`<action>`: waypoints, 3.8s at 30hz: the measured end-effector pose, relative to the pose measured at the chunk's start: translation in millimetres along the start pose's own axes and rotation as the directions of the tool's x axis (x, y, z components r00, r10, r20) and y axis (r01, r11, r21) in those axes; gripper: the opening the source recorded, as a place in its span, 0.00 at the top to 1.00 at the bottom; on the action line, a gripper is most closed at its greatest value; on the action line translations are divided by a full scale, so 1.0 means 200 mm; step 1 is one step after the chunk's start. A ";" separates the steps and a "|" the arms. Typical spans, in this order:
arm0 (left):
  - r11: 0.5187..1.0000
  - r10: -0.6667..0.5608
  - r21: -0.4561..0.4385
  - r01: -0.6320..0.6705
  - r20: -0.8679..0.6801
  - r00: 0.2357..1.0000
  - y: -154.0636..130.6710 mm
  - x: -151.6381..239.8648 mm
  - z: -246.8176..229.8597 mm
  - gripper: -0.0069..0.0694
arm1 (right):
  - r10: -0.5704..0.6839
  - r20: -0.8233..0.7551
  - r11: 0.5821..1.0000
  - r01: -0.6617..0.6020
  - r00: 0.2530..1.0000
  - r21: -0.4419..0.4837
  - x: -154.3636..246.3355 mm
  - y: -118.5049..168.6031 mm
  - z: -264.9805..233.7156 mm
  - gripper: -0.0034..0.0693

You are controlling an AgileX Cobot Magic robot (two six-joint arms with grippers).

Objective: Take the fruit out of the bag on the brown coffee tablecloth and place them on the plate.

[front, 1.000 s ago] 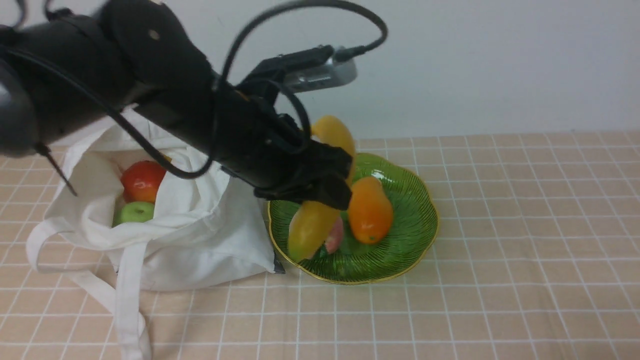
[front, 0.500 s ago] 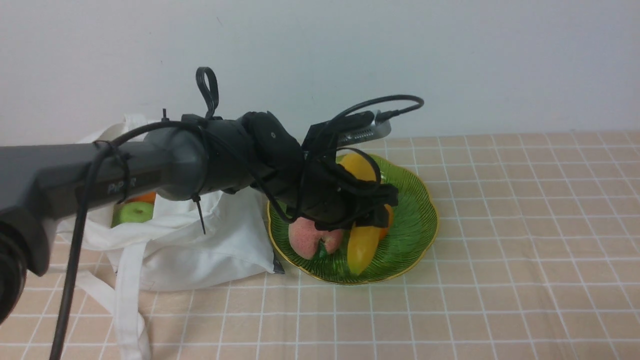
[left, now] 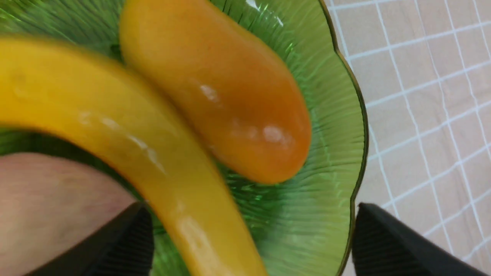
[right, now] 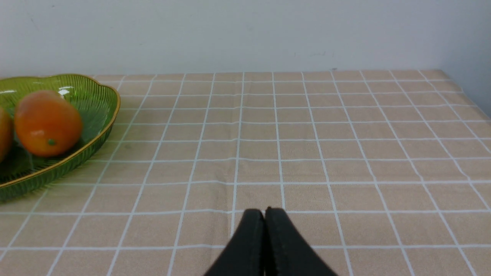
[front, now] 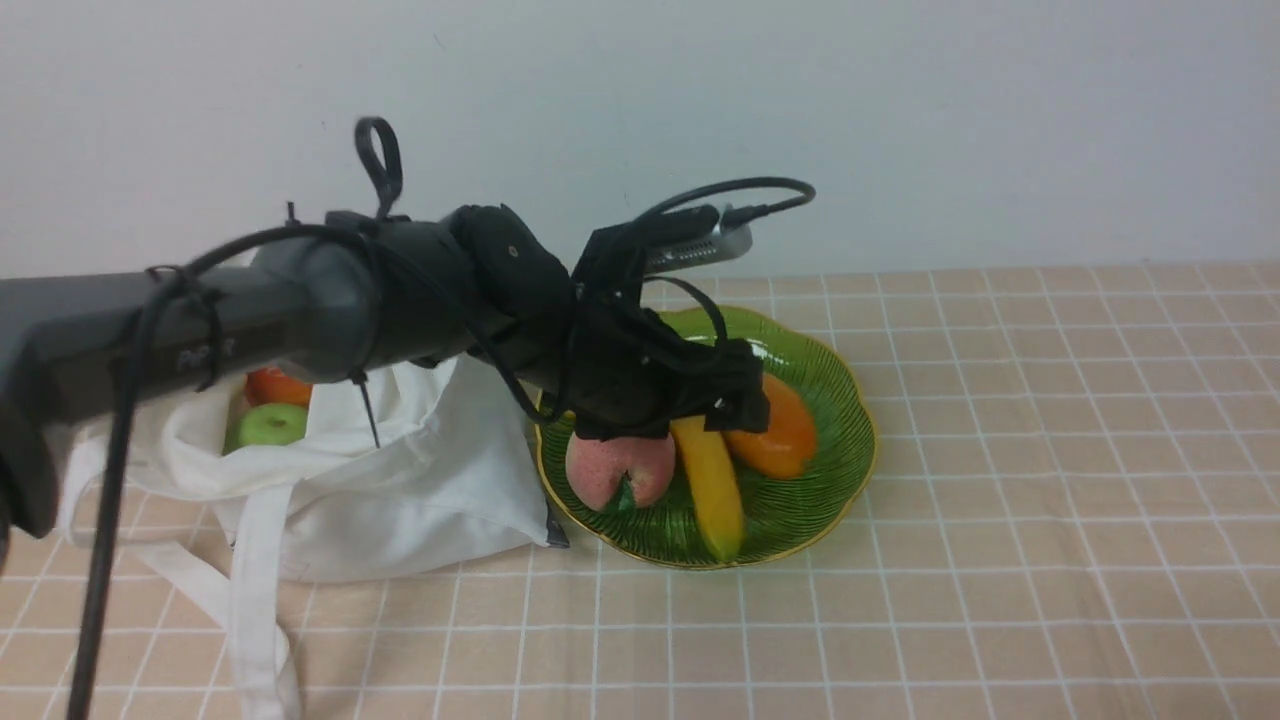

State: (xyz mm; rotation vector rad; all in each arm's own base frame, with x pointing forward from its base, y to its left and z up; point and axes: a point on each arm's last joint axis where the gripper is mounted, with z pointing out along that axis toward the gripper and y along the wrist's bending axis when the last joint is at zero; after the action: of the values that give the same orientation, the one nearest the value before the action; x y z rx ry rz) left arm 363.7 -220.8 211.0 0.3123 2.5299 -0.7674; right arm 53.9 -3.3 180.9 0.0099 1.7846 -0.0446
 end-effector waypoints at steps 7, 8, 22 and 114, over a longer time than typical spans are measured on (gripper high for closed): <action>0.986 0.165 -0.038 -0.163 0.087 0.982 -0.06 -0.10 -0.49 0.57 | 0.000 0.000 1.000 0.000 1.000 0.000 0.00 0.00 0.00 0.97; 0.973 0.229 -0.059 -0.224 0.106 0.968 -0.11 -0.08 -0.65 0.76 | 0.000 0.000 1.000 0.000 1.000 0.000 0.00 0.00 0.00 0.97; 0.900 0.436 -0.245 -0.361 0.528 0.729 -0.36 0.46 -1.78 0.92 | 0.000 0.000 1.000 0.000 1.000 0.000 0.00 0.00 0.00 0.97; 0.801 0.432 -0.596 -0.056 0.511 0.743 0.44 1.53 -1.05 0.92 | -0.001 0.002 1.000 0.001 1.000 0.000 0.00 0.00 0.00 0.97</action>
State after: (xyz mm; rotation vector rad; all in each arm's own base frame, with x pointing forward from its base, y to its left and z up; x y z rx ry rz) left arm 52.1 -4.6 170.6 0.1578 1.8782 0.0182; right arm 54.0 -3.3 181.0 0.0091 1.7828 -0.0453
